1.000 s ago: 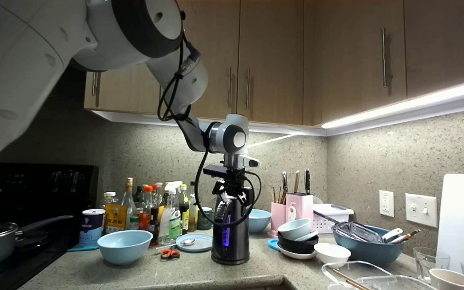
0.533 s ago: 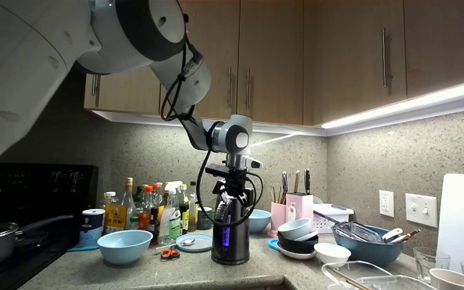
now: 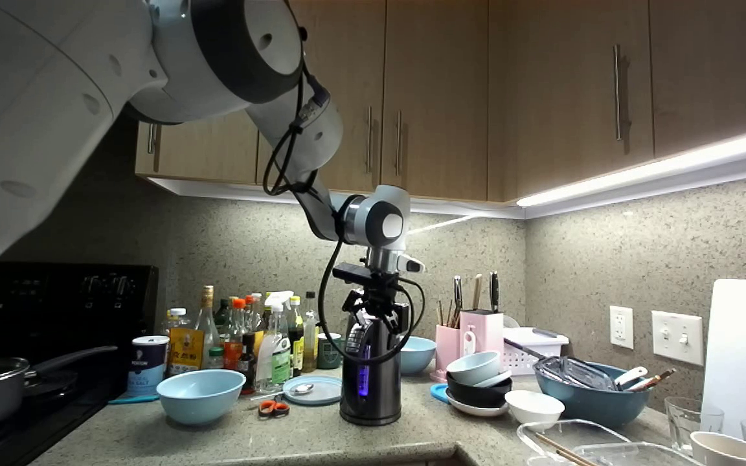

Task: Open the kittle

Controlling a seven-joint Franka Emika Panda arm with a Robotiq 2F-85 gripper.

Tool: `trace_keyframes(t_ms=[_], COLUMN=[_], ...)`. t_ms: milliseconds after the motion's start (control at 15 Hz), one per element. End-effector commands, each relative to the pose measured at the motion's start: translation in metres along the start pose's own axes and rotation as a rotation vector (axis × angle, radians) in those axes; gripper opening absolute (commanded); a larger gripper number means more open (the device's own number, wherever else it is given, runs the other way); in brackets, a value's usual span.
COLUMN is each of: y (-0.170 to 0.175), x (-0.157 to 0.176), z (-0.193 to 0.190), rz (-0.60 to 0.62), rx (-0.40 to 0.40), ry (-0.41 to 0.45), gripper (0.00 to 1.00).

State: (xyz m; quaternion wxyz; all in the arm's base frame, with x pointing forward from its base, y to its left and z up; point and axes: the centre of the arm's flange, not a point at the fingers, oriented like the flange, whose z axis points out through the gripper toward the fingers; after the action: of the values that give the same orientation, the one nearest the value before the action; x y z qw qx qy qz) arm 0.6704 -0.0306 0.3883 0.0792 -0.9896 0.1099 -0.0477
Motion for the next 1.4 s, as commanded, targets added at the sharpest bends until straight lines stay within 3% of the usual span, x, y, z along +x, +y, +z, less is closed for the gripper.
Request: trace_keyframes(t_ms=[0, 1333], y=[0.007, 0.025], x=[0.002, 0.014], z=[0.035, 0.051], rz=[-0.014, 0.04], rx=[-0.019, 0.031], ry=[-0.08, -0.201], gripper=[1.0, 1.0])
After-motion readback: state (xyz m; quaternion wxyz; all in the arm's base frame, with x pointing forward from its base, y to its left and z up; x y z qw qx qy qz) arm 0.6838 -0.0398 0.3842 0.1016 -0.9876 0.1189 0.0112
